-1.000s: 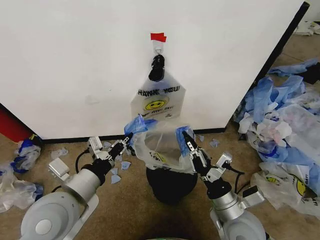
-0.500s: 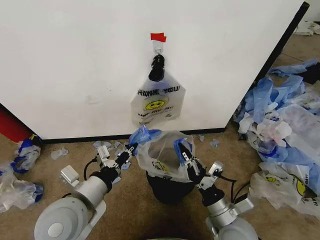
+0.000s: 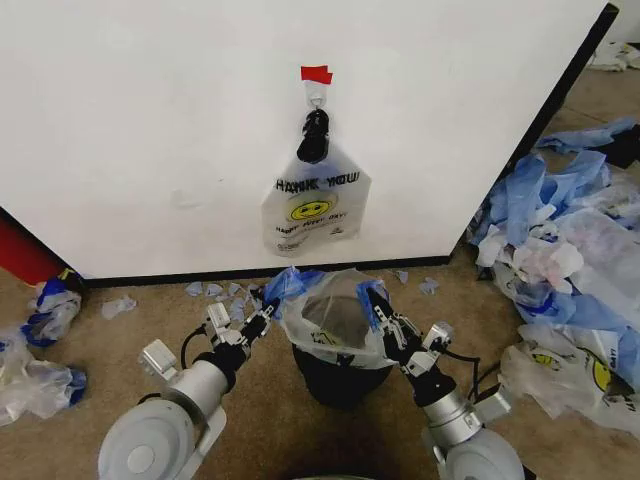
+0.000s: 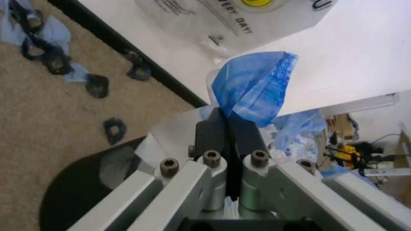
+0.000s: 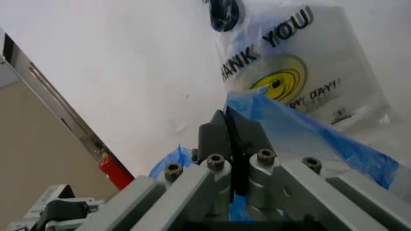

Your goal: Pick up the garbage bag from the wall and place it over the trash bin.

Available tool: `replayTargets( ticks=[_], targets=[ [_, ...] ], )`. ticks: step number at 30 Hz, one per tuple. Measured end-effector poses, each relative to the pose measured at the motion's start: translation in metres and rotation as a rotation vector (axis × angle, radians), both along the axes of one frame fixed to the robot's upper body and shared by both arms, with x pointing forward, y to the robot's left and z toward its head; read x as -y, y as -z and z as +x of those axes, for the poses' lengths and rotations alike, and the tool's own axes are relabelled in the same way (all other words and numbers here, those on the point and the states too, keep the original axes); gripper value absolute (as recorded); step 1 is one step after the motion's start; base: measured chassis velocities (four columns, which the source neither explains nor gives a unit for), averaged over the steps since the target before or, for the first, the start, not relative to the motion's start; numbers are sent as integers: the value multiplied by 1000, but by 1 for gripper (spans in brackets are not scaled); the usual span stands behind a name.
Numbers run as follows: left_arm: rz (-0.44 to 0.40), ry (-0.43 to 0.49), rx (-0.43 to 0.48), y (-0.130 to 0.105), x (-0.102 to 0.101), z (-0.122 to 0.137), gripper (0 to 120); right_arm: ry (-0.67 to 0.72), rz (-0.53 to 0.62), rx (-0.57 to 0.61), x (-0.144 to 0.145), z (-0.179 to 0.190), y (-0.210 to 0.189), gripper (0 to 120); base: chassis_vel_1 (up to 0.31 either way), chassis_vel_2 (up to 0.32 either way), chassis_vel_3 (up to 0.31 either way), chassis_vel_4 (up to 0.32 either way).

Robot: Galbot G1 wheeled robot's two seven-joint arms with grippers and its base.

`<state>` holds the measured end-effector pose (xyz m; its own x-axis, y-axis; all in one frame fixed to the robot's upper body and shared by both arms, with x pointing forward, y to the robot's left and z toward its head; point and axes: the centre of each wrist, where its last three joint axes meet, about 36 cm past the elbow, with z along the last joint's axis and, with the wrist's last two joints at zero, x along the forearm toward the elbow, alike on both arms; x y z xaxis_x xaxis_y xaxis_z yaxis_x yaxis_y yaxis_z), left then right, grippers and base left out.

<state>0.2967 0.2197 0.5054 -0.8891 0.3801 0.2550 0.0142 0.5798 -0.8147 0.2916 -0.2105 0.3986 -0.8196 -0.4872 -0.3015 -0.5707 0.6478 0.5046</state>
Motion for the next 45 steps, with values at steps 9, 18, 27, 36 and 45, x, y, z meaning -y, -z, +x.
replayTargets(
  ticks=[9,18,27,36,45],
  targets=[
    [28,-17,-34,18,4,-1,0,11,-41,-20,3,-1,13,0,0,0,0,0],
    [71,-31,-39,28,4,-12,0,27,-51,-3,19,-16,17,0,0,0,0,0],
    [178,-29,59,42,-1,-30,0,68,-57,51,37,-30,20,0,0,0,0,0],
    [277,-42,125,54,-3,-44,0,126,-64,54,38,-50,33,0,0,0,0,0],
    [274,-54,119,59,5,-56,0,192,-78,28,46,-80,52,0,0,0,0,0]
  ],
)
